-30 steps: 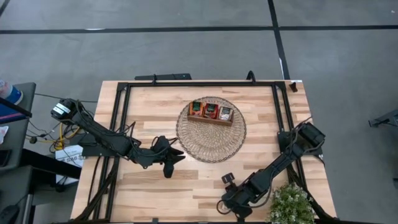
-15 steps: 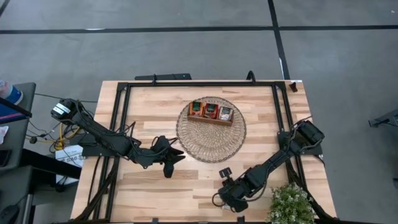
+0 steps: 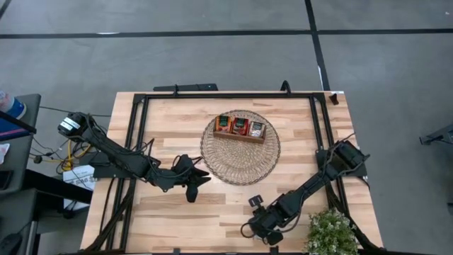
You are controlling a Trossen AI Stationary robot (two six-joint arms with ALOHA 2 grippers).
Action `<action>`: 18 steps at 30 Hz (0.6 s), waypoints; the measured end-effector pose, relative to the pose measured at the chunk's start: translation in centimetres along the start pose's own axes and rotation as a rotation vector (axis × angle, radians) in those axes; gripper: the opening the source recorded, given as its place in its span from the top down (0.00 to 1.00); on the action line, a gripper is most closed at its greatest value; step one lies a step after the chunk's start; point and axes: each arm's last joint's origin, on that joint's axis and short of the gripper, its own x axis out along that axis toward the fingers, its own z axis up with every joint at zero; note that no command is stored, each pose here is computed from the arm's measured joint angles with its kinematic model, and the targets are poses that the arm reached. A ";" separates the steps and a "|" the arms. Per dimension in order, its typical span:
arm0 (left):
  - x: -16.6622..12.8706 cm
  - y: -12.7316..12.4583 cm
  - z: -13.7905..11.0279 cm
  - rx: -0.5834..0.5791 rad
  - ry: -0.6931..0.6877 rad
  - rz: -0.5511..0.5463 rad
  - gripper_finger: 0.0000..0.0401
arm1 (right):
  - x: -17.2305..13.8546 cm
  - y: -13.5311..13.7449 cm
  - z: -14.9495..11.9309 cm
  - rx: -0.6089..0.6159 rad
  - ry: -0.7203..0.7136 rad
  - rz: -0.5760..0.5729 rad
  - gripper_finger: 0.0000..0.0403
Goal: Pick & Place Tea
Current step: Put the brown tea bag into the right section of the wooden organizer
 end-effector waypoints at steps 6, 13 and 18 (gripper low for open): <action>0.0 0.0 0.0 0.000 0.000 0.000 0.75 | 1.8 -0.4 -0.3 0.010 0.037 0.004 0.79; 0.0 0.0 0.0 0.000 0.000 0.000 0.75 | 1.4 -1.2 -0.1 0.044 0.025 -0.014 0.98; 0.0 0.0 0.0 0.000 0.001 0.000 0.75 | -1.6 -1.8 -0.8 0.037 0.079 -0.087 1.00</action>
